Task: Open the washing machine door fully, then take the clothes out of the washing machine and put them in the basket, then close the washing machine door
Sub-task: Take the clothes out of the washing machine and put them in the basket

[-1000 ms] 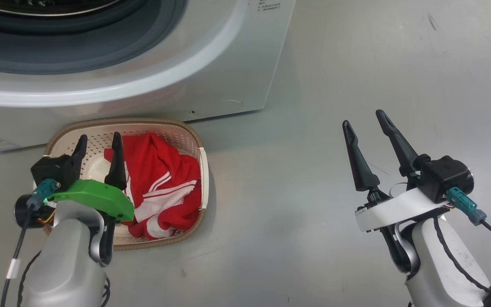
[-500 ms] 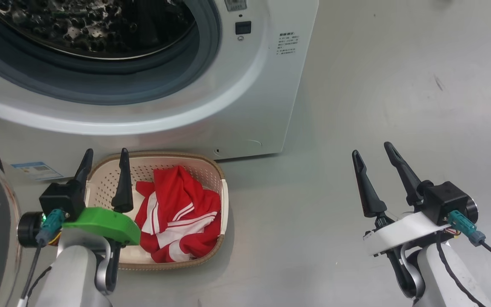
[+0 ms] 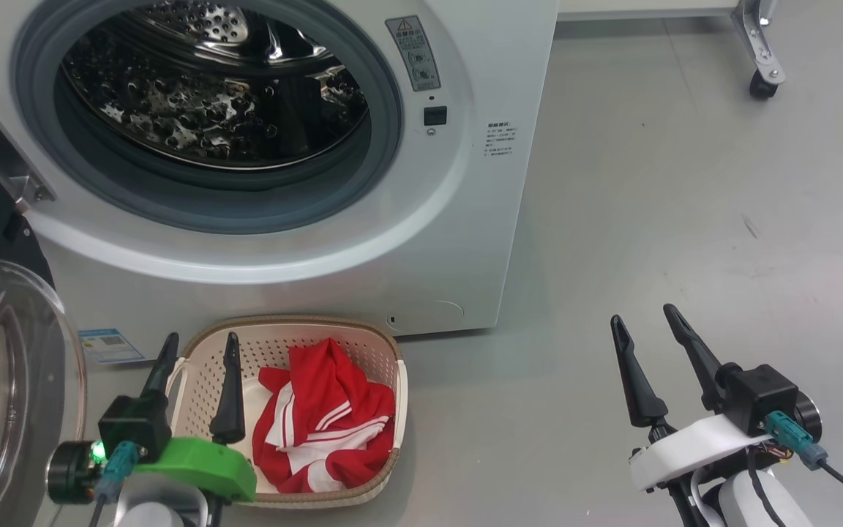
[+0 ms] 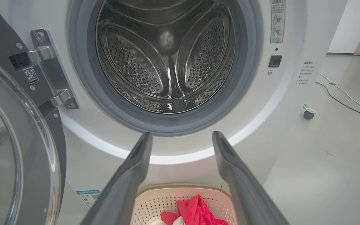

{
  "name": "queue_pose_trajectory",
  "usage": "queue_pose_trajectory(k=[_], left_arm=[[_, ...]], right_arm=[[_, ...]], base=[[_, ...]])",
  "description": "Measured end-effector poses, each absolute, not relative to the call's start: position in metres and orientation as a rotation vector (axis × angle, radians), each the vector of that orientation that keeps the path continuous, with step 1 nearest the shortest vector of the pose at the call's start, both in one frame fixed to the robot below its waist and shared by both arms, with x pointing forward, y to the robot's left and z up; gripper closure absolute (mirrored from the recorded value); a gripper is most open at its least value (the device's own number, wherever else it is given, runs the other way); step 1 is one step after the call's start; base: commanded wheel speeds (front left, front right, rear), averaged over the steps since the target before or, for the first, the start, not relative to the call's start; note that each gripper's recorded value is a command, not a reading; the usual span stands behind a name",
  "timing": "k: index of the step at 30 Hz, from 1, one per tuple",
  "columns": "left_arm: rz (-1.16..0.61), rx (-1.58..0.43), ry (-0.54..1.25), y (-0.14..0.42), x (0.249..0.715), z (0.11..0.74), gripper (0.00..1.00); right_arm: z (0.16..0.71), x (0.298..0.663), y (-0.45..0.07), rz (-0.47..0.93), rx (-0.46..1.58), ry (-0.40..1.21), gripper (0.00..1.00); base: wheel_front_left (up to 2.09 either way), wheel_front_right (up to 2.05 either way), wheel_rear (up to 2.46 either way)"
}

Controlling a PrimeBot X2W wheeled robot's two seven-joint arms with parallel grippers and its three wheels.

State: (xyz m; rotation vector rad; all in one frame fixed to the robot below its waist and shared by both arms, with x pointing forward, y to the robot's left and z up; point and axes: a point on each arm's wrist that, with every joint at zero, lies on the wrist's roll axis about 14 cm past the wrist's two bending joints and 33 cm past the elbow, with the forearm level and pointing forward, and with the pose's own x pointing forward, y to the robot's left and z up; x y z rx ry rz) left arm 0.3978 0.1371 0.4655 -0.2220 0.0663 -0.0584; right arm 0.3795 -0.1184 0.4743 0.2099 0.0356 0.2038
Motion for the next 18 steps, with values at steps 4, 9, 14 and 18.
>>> queue_pose_trajectory(k=[4,9,14,18], left_arm=[[-0.052,-0.223,0.069,0.138,0.38,0.465,0.0],[-0.044,-0.225,0.067,0.139,0.363,0.467,0.0],[-0.051,-0.228,0.07,0.136,0.35,0.47,0.0],[-0.062,-0.234,0.064,0.132,0.347,0.474,0.0]], right_arm=[[0.476,0.37,-0.119,0.195,0.209,0.032,0.0],[0.477,0.358,-0.12,0.185,0.21,0.031,0.0],[0.478,0.348,-0.122,0.165,0.211,0.026,0.0],[0.479,0.345,-0.124,0.153,0.213,0.022,0.0]], base=[[0.0,0.0,0.0],[0.0,0.0,0.0],[0.0,0.0,0.0],[0.0,0.0,0.0]])
